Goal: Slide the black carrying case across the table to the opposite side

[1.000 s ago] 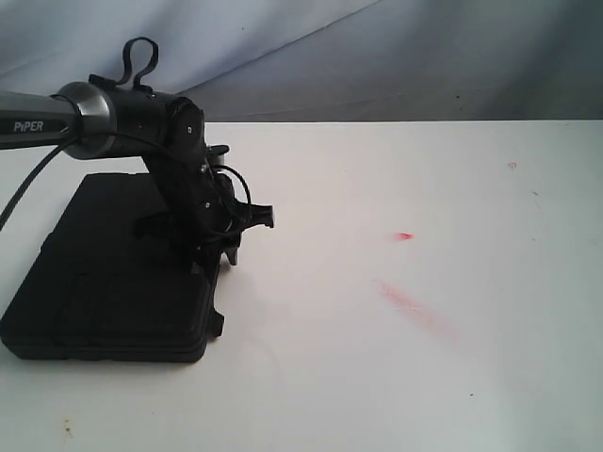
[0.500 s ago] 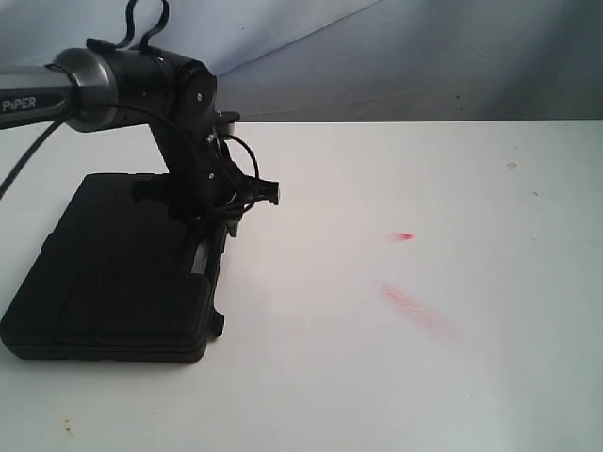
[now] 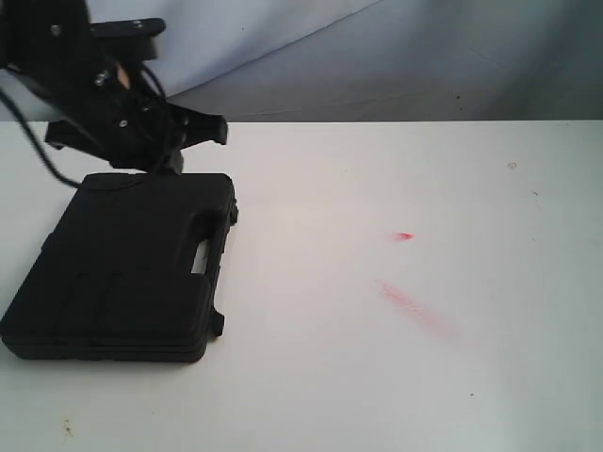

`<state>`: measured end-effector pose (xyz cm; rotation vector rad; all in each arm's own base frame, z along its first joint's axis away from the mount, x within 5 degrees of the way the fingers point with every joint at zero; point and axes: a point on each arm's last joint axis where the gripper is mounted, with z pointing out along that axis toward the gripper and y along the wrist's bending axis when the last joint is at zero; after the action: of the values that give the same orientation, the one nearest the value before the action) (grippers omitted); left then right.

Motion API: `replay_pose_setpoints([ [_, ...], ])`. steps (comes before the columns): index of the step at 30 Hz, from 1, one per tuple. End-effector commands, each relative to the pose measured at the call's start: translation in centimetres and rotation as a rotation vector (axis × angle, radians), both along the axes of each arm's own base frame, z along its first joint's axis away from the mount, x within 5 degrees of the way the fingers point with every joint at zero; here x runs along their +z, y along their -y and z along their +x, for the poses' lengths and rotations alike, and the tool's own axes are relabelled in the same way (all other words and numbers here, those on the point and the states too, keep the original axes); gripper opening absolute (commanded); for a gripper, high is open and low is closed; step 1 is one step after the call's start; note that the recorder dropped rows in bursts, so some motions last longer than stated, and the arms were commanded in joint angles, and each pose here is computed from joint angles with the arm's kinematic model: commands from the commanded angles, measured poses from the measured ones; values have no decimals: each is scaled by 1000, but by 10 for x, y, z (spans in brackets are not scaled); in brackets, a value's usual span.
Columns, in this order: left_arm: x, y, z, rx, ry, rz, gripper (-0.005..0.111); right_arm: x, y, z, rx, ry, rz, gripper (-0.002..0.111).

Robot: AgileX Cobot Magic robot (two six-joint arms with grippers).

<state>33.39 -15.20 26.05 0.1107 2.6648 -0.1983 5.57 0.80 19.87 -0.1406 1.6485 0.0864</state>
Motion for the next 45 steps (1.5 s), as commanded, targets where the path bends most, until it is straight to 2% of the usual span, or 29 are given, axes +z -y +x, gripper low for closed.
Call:
replay_pose_setpoints([
  [1,13,-33,-29,26,83,-22,0,0,0,0,1,8,-3,0],
  [5,18,-71,-63,-43,174,42,0,0,0,0,1,8,-3,0],
  [7,21,-90,-80,-22,238,50,0,0,0,0,1,8,-3,0],
  [11,17,-125,-117,89,331,44,0,0,0,0,1,8,-3,0],
  [16,13,-155,-162,253,461,21,0,0,0,0,1,8,-3,0],
  [18,13,-159,-177,305,526,-8,0,0,0,0,1,8,-3,0],
  [22,8,-159,-199,336,595,-46,0,0,0,0,1,8,-3,0],
  [25,-14,-157,-222,351,681,-81,0,0,0,0,1,8,-3,0],
  [31,-37,-156,-247,353,817,-99,0,0,0,0,1,8,-3,0],
  [33,-36,-154,-259,347,906,-139,0,0,0,0,1,8,-3,0],
  [37,-33,-151,-271,296,1004,-173,0,0,0,0,1,8,-3,0],
  [39,-42,-151,-274,288,1021,-164,0,0,0,0,1,8,-3,0],
  [42,-59,-151,-277,240,1026,-93,0,0,0,0,1,8,-3,0],
  [45,-59,-150,-278,219,1040,-86,0,0,0,0,1,8,-3,0],
])
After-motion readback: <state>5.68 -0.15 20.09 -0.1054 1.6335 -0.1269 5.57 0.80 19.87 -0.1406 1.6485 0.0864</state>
